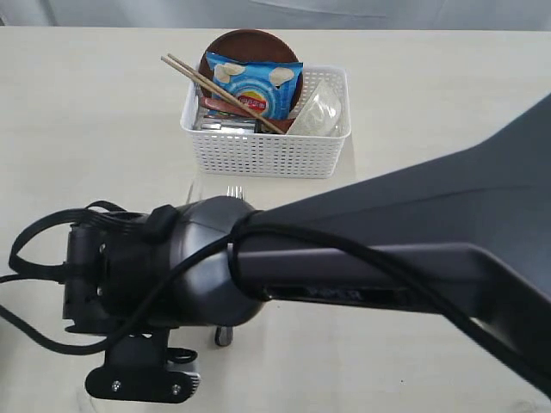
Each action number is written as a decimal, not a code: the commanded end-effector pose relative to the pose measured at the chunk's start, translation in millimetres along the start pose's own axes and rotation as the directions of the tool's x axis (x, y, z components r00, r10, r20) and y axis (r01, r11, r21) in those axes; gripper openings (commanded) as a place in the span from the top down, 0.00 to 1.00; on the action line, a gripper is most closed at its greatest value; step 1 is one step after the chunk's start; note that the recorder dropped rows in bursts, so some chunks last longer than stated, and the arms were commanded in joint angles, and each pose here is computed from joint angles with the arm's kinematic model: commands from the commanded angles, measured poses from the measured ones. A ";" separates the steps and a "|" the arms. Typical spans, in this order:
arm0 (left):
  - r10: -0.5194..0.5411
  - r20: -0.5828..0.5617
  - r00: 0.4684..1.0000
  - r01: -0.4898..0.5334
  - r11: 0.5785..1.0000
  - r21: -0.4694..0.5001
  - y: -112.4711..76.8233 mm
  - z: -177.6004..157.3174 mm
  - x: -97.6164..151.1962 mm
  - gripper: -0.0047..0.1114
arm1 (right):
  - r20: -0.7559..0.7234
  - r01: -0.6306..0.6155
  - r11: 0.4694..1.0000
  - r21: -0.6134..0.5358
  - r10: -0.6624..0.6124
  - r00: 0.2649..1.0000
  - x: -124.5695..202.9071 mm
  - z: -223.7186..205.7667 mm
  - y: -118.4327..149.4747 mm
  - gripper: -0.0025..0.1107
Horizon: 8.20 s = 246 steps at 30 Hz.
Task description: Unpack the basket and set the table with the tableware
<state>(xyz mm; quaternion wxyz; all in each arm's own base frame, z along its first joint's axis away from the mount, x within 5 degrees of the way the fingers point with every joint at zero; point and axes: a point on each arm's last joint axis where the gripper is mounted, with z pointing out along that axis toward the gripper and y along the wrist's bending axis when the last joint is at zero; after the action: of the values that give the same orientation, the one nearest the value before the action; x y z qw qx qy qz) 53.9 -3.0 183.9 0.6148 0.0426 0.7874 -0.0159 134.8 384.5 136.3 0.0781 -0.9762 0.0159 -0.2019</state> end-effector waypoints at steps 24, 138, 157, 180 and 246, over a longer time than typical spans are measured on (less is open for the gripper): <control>-0.010 0.009 1.000 0.010 1.000 0.001 -0.2 -0.1 0.0 0.96 | -0.023 -0.059 0.998 -0.027 0.058 0.998 -0.8 4.7 10.9 0.94; 0.000 0.009 1.000 0.000 1.000 -0.003 0.1 -0.1 0.0 0.96 | -0.355 -0.462 -0.887 -0.008 0.434 -0.828 59.1 15.6 -13.6 0.57; 0.000 0.009 1.000 0.000 1.000 -0.003 0.1 -0.1 0.0 0.96 | -0.423 -0.470 -0.881 0.051 0.408 -0.809 50.6 51.5 0.4 0.76; 0.000 0.009 1.000 0.000 1.000 -0.003 0.1 -0.1 0.0 0.96 | -0.346 -0.162 -0.962 0.221 0.078 -0.935 67.4 27.4 15.2 0.98; -0.010 0.009 1.000 0.010 1.000 0.001 -0.2 -0.1 0.0 0.96 | -0.156 -0.205 -0.979 -0.005 0.203 -0.967 155.9 -59.6 6.3 0.51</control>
<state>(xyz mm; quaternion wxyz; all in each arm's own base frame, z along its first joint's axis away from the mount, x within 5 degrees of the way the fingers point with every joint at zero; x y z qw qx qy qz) 53.9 -3.0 183.9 0.6148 0.0426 0.7874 -0.0159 235.2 376.5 225.8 0.1082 -0.1094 0.9858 0.0679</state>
